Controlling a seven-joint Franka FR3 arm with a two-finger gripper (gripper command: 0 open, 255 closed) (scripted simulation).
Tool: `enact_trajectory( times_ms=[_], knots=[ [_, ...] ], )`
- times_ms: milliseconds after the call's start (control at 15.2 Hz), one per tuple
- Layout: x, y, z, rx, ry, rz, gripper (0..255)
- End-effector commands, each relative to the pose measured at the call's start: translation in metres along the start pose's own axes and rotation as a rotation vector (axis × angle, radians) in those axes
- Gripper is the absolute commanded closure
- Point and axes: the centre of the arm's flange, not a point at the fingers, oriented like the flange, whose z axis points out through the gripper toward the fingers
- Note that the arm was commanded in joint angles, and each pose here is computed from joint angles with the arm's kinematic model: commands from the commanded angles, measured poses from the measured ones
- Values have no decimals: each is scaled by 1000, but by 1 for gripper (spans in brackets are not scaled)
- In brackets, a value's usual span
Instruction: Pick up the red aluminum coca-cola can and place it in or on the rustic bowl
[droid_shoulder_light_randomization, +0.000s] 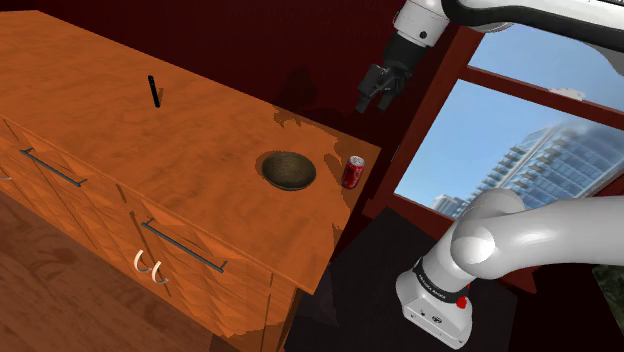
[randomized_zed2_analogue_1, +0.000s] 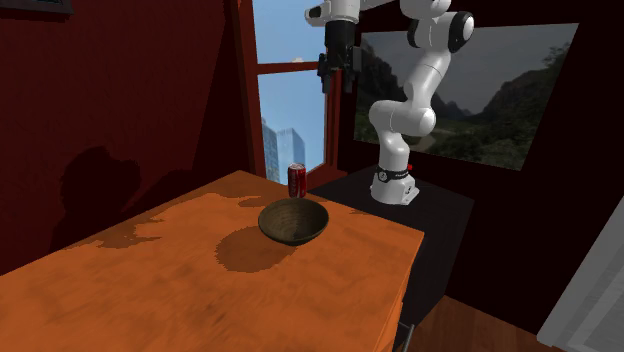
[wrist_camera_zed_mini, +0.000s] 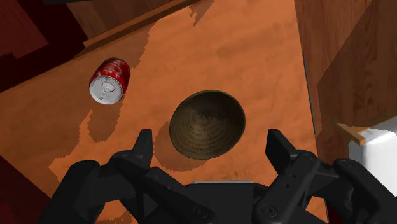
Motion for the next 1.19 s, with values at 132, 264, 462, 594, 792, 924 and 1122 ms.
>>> enact_trajectory(
  times_ms=[132,264,462,594,792,924,1122],
  knots=[
    [5,12,22,-11,-12,0,0],
    [10,25,44,-23,-25,0,0],
    [17,44,77,-39,-44,0,0],
    [21,57,99,-51,-56,0,0],
    [27,77,132,-68,-75,0,0],
    [31,90,154,-79,-87,0,0],
    [36,111,186,-96,-106,0,0]
  ],
)
